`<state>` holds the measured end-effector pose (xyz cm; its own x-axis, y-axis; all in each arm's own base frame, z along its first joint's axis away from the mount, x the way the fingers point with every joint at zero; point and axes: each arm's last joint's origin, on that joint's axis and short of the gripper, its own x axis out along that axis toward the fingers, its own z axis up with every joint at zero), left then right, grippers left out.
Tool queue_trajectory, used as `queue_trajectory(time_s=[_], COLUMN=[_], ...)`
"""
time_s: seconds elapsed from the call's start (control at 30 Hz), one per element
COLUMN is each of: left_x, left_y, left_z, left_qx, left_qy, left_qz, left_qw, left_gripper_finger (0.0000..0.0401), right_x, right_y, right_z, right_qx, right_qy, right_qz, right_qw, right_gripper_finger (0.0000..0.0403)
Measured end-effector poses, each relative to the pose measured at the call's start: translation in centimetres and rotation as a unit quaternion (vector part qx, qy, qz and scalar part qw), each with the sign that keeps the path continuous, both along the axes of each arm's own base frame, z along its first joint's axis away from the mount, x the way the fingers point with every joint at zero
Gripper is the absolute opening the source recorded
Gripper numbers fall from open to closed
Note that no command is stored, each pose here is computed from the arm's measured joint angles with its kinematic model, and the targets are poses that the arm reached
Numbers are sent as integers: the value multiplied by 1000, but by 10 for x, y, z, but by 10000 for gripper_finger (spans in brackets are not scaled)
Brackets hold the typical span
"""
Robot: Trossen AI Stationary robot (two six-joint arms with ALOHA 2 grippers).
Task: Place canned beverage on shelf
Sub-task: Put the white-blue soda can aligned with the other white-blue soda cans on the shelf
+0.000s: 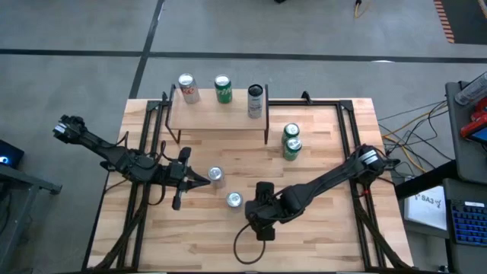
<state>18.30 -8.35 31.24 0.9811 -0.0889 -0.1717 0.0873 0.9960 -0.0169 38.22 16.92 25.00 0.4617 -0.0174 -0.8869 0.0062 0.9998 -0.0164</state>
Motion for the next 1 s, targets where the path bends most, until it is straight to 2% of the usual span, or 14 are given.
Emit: queue_trajectory(time_s=[0.13,0.23,0.43,0.57,0.7,0.87,1.0], left_x=[2,7,19,24,31,44,57], left_y=[-1,-3,-7,-10,-13,-20,-25], left_z=[-2,-4,-10,-15,-23,-32,-40], left_qx=[-2,-1,23,36,50,72,98], left_qy=[3,0,1,7,19,19,7], left_qz=[1,9,37,39,38,33,38], left_qw=[1000,1000,999,999,998,997,994], left_gripper_finger=[0,0,23,69,134,211,248], right_x=[4,6,4,-4,-15,-28,-36], right_y=[-1,-4,-8,-12,-17,-27,-33], right_z=[-7,-8,-1,13,36,68,83], right_qx=[-21,-29,-29,-30,-36,-81,-123], right_qy=[4,-1,-6,-9,-34,-94,-120], right_qz=[11,7,2,0,-11,-35,-22], right_qw=[1000,1000,1000,1000,999,992,985], right_gripper_finger=[354,331,244,241,241,241,241])
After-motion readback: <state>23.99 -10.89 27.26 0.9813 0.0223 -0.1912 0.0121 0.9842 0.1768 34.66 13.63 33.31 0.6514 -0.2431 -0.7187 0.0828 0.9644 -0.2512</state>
